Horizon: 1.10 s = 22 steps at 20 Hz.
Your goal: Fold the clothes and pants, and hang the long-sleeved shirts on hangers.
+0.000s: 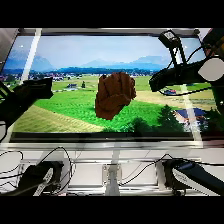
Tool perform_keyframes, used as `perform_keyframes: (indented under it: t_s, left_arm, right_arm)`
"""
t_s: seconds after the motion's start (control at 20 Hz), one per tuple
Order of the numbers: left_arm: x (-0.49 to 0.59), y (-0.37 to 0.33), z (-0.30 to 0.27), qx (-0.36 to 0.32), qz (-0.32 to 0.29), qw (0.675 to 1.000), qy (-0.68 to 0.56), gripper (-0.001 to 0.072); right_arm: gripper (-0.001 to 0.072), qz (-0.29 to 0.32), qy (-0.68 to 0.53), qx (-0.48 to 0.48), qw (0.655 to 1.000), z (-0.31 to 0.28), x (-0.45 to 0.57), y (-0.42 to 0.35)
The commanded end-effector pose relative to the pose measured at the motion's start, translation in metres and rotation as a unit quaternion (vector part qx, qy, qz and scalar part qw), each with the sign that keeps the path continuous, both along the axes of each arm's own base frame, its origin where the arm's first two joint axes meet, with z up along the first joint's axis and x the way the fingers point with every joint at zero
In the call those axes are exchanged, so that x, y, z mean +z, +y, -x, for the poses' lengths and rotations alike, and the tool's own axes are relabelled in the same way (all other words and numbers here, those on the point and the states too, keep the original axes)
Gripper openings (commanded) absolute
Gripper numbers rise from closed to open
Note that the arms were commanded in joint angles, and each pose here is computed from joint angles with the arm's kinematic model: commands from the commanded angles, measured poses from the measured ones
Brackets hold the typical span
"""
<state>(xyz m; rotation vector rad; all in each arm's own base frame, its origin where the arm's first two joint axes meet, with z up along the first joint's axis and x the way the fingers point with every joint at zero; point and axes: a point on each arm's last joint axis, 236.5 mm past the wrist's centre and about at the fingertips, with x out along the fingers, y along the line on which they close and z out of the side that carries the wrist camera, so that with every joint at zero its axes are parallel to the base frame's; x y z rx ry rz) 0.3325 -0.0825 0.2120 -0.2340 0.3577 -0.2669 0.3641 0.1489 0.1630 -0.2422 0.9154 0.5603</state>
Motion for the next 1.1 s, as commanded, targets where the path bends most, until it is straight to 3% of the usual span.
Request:
perform_keyframes:
  t_s: [0.0, 0.3, 0.4, 0.7, 0.8, 1.0, 1.05]
  left_arm:
    - [0.002, 0.001, -0.001, 0.002, 0.001, 1.000, -0.005, 0.0224]
    - [-0.016, -0.002, -0.005, -0.005, -0.011, 1.000, 0.025, 0.0219]
    - [-0.047, -0.007, -0.006, -0.032, -0.047, 0.996, 0.071, 0.0019]
    - [-0.179, -0.045, 0.005, -0.115, -0.081, 0.947, 0.289, 0.0027]
    - [-0.208, -0.064, 0.008, -0.153, -0.108, 0.930, 0.316, 0.0144]
    - [-0.256, -0.092, 0.023, -0.208, -0.143, 0.898, 0.361, 0.0150]
    - [-0.264, -0.097, 0.024, -0.214, -0.148, 0.894, 0.365, 0.0184]
  right_arm:
    - [0.0011, 0.000, 0.000, 0.000, 1.000, 0.000, 0.000, 0.000]
    - [0.0011, 0.000, 0.000, 0.000, 1.000, 0.000, 0.000, 0.000]
    - [0.0011, 0.000, 0.000, 0.000, 1.000, 0.000, 0.000, 0.000]
    - [0.0011, -0.001, -0.001, 0.000, 1.000, 0.000, 0.001, 0.001]
    - [0.0011, -0.005, -0.011, -0.002, 1.000, -0.004, 0.004, 0.002]
    - [0.0011, -0.044, -0.072, -0.014, 0.996, -0.028, 0.027, 0.012]
    - [0.0011, -0.055, -0.079, -0.015, 0.995, -0.030, 0.031, 0.016]
